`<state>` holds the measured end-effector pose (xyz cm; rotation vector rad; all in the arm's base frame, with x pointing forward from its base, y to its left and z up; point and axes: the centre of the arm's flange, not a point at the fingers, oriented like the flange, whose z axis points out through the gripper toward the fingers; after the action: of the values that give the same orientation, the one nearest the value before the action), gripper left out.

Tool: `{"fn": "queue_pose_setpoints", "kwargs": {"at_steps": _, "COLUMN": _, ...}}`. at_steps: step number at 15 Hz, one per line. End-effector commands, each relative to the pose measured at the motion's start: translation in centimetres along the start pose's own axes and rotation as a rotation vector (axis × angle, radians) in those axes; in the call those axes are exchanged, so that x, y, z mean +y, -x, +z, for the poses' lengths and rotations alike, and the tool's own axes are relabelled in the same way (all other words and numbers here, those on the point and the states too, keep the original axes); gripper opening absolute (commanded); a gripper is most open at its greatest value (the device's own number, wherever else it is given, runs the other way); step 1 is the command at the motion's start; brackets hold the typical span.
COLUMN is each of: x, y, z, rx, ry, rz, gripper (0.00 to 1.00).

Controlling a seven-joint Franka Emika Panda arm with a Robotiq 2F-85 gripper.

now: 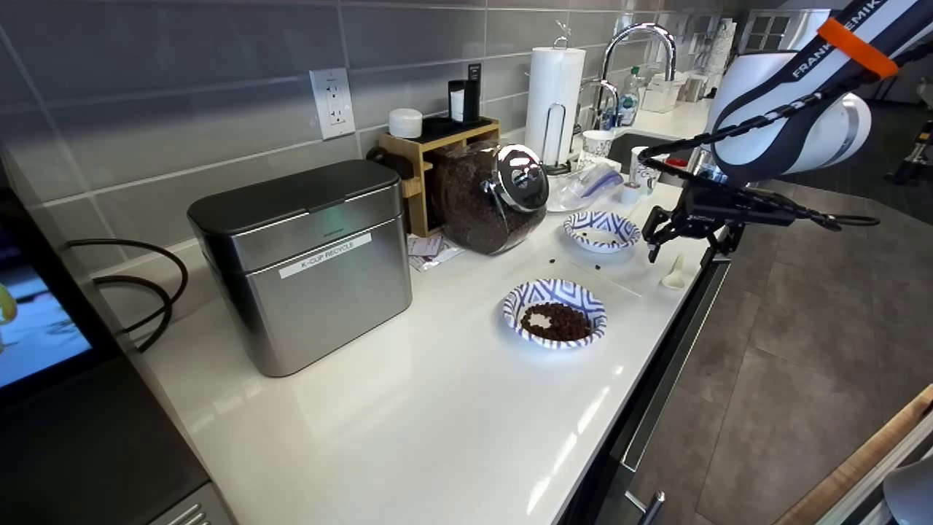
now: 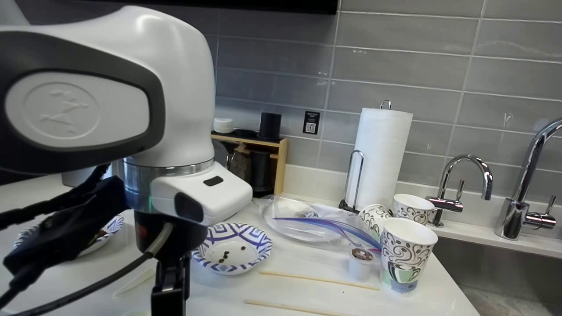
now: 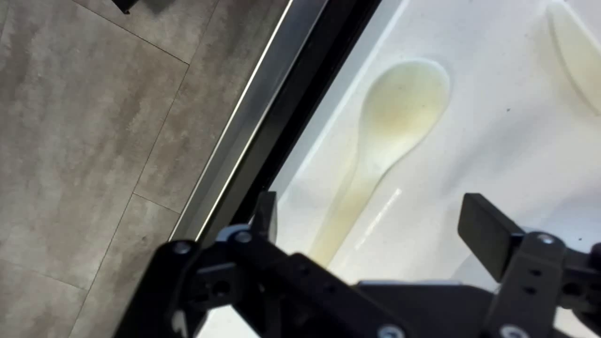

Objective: Transfer a spoonful of contents from the left bowl into the right bowl

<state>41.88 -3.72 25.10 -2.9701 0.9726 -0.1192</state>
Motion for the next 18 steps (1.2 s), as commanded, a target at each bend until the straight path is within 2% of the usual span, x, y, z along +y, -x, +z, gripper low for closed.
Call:
{"fn": "queue_pose_setpoints", "kwargs": {"at_steps": 1, "x": -0.8, "y": -0.5, "z": 0.9, "rx": -0.003, "ry": -0.011, "rz": 0.016, "gripper": 0.73}}
{"fn": "queue_pose_setpoints", "kwargs": {"at_steps": 2, "x": -0.9, "y": -0.6, "z": 1.0, "rx": -0.004, "ry": -0.011, "rz": 0.016, "gripper": 0.71}}
{"fn": "queue_pose_setpoints", "kwargs": {"at_steps": 11, "x": -1.4, "y": -0.8, "z": 1.1, "rx": -0.029, "ry": 0.0, "rz": 0.021, "gripper": 0.02}}
{"fn": "queue_pose_setpoints", "kwargs": {"at_steps": 13, "x": -1.1, "y": -1.0, "z": 0.8, "rx": -0.06, "ry": 0.003, "rz": 0.033, "gripper": 0.0}}
{"fn": "queue_pose_setpoints", "kwargs": {"at_steps": 14, "x": -1.0, "y": -1.0, "z": 0.5, "rx": -0.075, "ry": 0.004, "rz": 0.041, "gripper": 0.03}}
{"fn": "queue_pose_setpoints", "kwargs": {"at_steps": 18, "x": -0.8, "y": -0.9, "z": -1.8, "rx": -0.154, "ry": 0.002, "rz": 0.069, "gripper": 0.03}}
